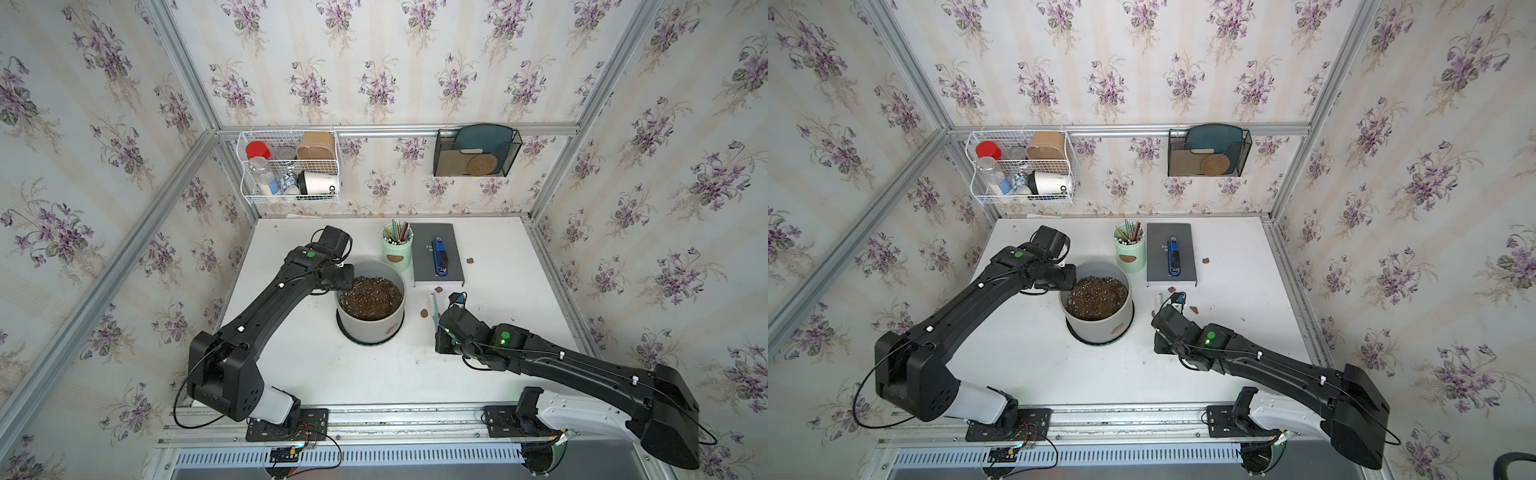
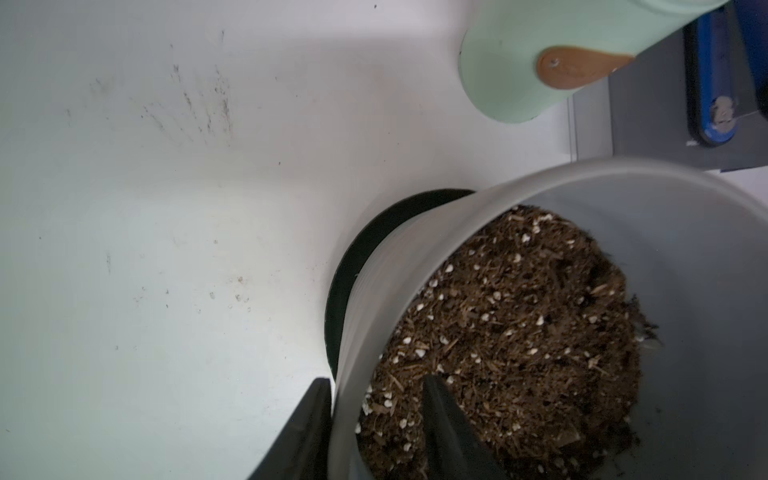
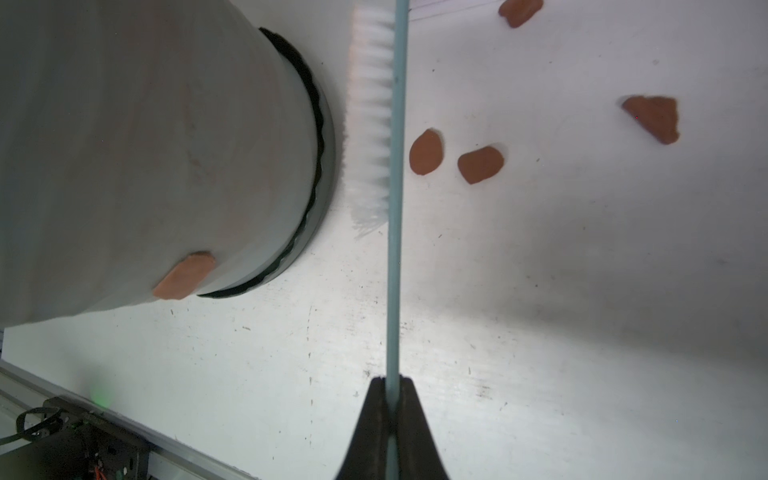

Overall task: Scrub the dried mud off the ceramic pot
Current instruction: Brush off the soil from the pot, then rotate the pot on the tray.

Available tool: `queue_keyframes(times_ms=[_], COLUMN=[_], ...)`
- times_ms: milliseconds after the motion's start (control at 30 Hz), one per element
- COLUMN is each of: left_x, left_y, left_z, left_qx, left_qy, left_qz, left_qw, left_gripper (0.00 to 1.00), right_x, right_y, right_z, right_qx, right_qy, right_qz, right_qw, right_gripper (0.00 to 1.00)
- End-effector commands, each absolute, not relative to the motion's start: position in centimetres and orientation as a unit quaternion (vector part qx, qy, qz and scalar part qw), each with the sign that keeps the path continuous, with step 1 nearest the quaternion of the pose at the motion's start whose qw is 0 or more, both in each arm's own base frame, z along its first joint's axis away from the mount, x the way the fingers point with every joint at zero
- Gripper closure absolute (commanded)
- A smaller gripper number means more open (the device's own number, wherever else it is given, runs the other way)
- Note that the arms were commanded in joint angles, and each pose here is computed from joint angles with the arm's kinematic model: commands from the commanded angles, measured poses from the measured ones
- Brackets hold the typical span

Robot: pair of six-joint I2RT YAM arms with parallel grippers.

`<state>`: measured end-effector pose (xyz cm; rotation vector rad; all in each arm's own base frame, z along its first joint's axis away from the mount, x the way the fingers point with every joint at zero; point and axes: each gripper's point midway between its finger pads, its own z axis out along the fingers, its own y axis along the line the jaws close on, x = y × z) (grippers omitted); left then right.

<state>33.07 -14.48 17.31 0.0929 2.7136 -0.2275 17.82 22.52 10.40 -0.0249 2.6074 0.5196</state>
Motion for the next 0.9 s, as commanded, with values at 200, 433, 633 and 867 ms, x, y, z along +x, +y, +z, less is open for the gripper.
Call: queue_keyframes(times_ms=[200, 433, 633, 867], left_x=[35.2, 34.1, 31.6, 30.3], left_y=[-15.0, -13.2, -12.6, -13.9], left_z=[16.1, 16.6, 16.9, 16.5], left_qx=[0.029, 0.001, -0.007, -0.004], left_qy=[0.978, 0.979, 0.982, 0.98], left_qz=[-0.064, -0.034, -0.043, -0.095], left_qw=[0.196, 0.199, 0.186, 0.175], left_gripper=[0.6, 0.82, 0.93, 0.75], right_x=[16.6, 16.2, 16.4, 16.4], right_y=[25.0, 24.8, 24.4, 25.1], right_z=[9.8, 9.6, 9.7, 9.0], right_qx=[-0.003, 0.004, 0.018, 0.016], right_qy=[0.943, 0.941, 0.939, 0.941], right_qz=[0.238, 0.244, 0.244, 0.248], right_qw=[0.234, 0.234, 0.241, 0.23], right_gripper=[1.0, 1.0, 1.0, 1.0])
